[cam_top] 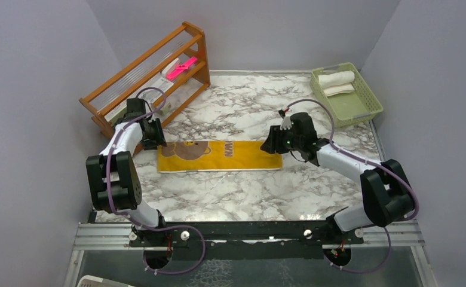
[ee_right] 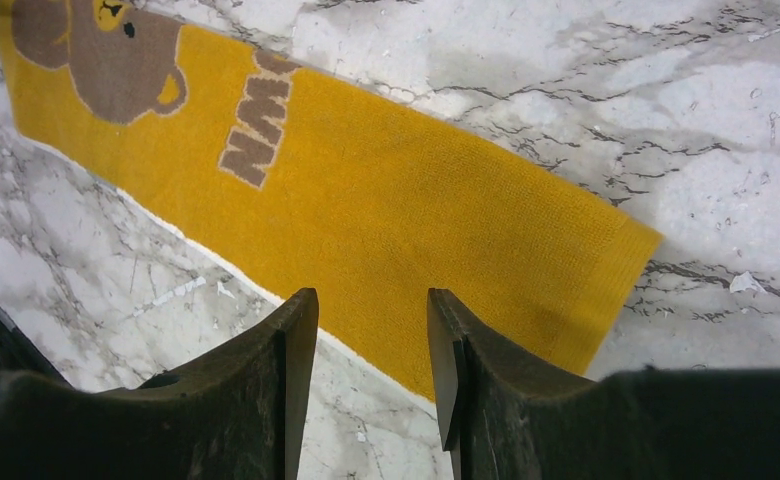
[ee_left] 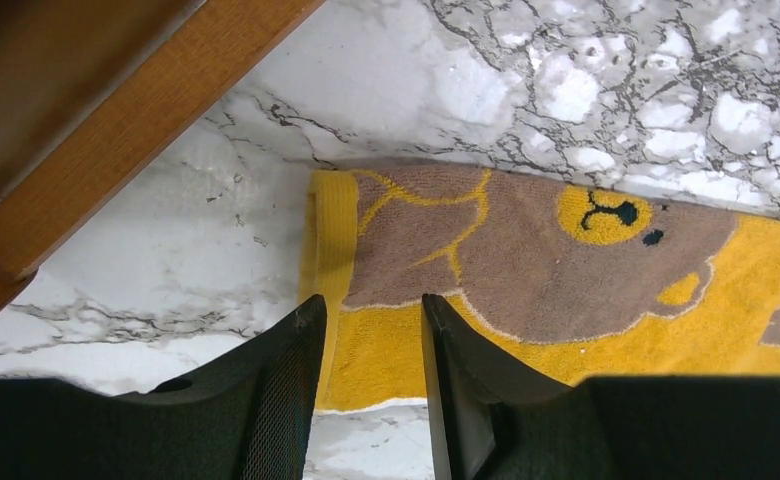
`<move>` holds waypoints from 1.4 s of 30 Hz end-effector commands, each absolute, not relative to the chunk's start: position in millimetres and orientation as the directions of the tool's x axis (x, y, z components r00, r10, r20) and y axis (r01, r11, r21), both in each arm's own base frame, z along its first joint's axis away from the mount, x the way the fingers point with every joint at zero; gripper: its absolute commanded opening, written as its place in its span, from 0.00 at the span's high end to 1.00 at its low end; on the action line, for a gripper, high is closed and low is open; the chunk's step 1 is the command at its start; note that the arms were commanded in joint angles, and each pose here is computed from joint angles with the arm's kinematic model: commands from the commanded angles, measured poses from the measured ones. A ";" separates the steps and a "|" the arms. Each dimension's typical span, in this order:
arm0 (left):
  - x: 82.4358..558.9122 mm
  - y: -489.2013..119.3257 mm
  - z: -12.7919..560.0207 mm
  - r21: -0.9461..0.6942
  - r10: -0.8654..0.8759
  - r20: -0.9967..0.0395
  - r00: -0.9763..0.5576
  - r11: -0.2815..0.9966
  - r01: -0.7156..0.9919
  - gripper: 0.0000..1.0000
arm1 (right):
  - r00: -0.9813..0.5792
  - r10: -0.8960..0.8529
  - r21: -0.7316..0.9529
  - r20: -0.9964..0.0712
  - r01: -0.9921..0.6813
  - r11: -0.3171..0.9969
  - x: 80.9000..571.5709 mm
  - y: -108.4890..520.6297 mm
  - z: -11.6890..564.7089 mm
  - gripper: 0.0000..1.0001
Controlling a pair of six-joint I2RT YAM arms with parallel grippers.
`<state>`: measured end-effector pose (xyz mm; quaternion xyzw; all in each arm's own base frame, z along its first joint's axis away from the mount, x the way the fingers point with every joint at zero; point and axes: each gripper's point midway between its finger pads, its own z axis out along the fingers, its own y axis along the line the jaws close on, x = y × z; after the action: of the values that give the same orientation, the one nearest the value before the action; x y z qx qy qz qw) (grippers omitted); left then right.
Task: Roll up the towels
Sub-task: Fold the towel at the center of the board.
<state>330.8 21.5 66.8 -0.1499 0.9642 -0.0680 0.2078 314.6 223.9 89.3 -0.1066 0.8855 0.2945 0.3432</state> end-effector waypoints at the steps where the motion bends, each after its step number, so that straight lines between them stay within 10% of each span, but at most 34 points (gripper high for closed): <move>1: 330.3 16.5 83.3 -0.272 -0.334 -0.440 -0.833 0.934 -0.230 0.57 | -0.680 0.032 0.472 -0.732 -0.473 0.744 313.1 234.4 109.5 0.55; 13: 345.6 -35.7 200.6 -0.420 -0.326 -0.744 -0.583 0.907 0.029 0.54 | -0.820 0.058 0.586 -0.569 -0.356 0.728 311.0 250.1 44.2 0.55; 28: 338.9 -71.0 123.9 -0.439 -0.424 -0.690 -0.587 0.889 -0.127 0.53 | -0.858 0.439 0.686 -0.265 0.153 0.712 302.6 133.3 -17.3 0.57; 42: 340.6 -66.7 18.6 -0.499 -0.462 -0.488 -0.741 0.844 -0.197 0.54 | -0.802 0.461 0.635 -0.379 0.136 0.760 328.7 111.7 20.7 0.57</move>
<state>340.1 -63.0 32.3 -0.1783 0.9155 -0.1719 0.3172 335.2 127.1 29.9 0.1498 0.8831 0.3474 0.2774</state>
